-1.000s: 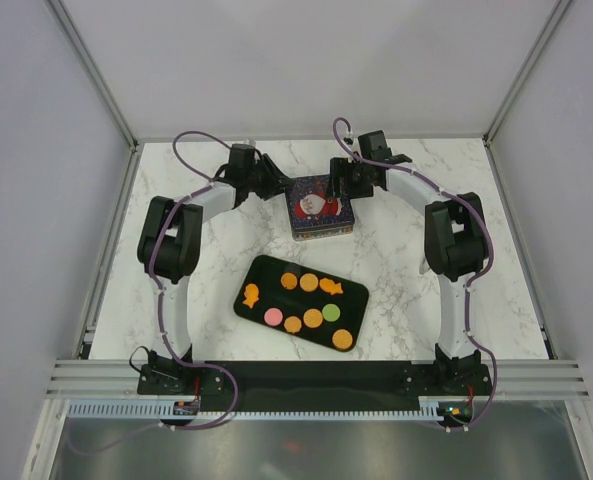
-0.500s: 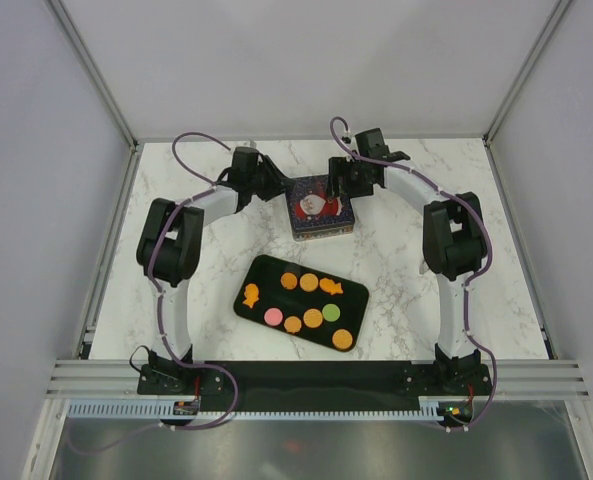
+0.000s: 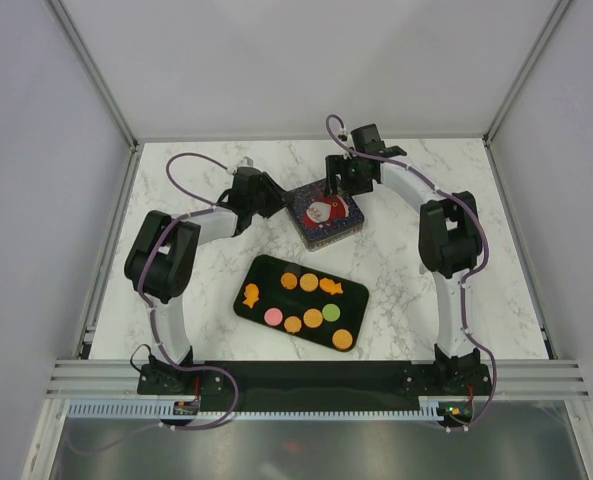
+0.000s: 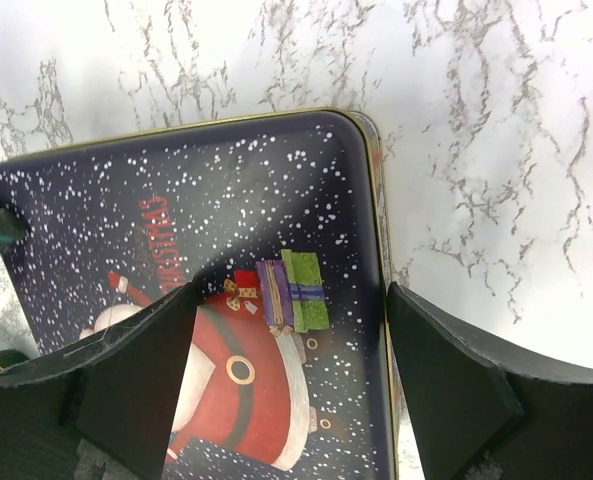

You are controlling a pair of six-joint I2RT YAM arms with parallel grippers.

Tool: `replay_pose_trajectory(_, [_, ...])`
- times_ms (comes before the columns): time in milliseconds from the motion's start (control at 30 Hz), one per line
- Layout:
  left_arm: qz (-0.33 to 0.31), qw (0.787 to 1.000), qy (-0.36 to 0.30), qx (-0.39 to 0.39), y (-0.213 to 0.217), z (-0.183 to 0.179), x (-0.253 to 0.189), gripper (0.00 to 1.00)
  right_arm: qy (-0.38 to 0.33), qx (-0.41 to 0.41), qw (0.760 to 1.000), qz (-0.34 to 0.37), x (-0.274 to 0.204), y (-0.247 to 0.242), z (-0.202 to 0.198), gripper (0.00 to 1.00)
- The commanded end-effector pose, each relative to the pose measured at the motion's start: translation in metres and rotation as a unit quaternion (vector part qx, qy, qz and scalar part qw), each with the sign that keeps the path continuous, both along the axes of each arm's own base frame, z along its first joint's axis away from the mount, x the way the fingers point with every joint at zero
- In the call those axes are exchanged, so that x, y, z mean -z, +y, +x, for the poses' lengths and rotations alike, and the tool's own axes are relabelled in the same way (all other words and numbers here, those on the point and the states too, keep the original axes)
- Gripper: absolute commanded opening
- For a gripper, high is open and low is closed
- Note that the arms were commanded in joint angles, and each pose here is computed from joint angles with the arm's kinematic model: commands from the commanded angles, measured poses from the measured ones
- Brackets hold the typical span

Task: Pack the cookies

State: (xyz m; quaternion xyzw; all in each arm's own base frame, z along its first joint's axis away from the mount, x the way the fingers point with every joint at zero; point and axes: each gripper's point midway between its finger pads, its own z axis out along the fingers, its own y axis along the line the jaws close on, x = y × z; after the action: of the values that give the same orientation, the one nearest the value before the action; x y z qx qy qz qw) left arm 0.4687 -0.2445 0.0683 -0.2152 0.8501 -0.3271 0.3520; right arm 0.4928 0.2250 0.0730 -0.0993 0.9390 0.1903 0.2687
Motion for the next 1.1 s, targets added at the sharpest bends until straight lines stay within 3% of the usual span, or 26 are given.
replay_pose_trajectory(0, [0.069,0.98,0.181,0.042,0.003,-0.093,0.097,0.02,-0.013,-0.003,1.0,-0.022,0.008,-0.001,0.011,0.85])
replay_pose_trajectory(467, [0.036,0.978,0.191,0.079,-0.027,-0.121,0.095,0.02,-0.031,-0.041,0.998,-0.044,0.009,0.026,0.005,0.85])
replay_pose_trajectory(800, [0.033,0.978,0.188,0.086,-0.032,-0.118,0.094,0.02,-0.035,-0.089,0.992,-0.082,0.012,0.044,-0.013,0.86])
replay_pose_trajectory(1067, [0.026,0.977,0.192,0.093,-0.035,-0.119,0.094,0.02,-0.046,-0.14,0.986,-0.077,0.009,0.109,-0.048,0.86])
